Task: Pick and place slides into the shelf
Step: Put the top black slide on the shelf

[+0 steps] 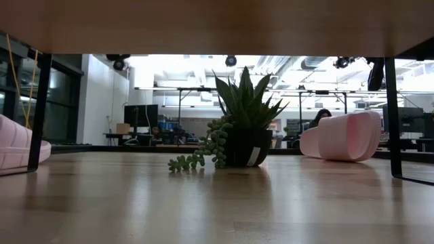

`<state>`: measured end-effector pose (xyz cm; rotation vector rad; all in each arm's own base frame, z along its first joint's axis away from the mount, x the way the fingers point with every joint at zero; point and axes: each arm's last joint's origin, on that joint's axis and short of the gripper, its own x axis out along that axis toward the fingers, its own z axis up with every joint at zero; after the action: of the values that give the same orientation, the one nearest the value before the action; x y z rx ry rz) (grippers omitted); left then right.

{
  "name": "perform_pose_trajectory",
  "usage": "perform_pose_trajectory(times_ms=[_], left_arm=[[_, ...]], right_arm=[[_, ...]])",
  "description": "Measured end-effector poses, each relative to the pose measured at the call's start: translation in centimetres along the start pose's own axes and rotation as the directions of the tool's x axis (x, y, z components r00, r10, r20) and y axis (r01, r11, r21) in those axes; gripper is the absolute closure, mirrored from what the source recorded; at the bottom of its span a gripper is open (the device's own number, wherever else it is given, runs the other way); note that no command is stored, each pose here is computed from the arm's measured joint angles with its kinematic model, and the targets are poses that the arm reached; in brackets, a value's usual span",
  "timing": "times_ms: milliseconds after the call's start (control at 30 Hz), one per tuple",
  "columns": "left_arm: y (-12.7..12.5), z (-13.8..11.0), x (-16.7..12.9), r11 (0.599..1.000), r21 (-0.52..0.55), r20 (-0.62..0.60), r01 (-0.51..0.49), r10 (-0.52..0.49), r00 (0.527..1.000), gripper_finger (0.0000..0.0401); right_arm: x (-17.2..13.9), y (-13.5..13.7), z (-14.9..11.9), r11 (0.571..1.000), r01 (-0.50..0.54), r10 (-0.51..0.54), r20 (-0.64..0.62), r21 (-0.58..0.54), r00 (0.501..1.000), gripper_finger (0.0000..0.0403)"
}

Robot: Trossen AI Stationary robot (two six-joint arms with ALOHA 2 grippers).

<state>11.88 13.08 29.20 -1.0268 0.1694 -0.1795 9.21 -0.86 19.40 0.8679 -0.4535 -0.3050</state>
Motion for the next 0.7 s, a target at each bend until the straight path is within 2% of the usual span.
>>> perform_pose_trajectory(times_ms=[267,700], left_arm=[[0.0,-0.3,0.1,0.999,-0.035,-0.049,0.025,-0.026,0.998,0.0401],[-1.2,-2.1,3.3,0.990,-0.107,-0.212,0.094,-0.115,0.971,0.0401]], right_arm=[[0.0,0.0,0.0,1.000,0.002,-0.002,-0.002,-0.001,1.000,0.0402],[0.0,0.0,0.0,1.000,0.002,-0.002,-0.002,0.006,1.000,0.0402]])
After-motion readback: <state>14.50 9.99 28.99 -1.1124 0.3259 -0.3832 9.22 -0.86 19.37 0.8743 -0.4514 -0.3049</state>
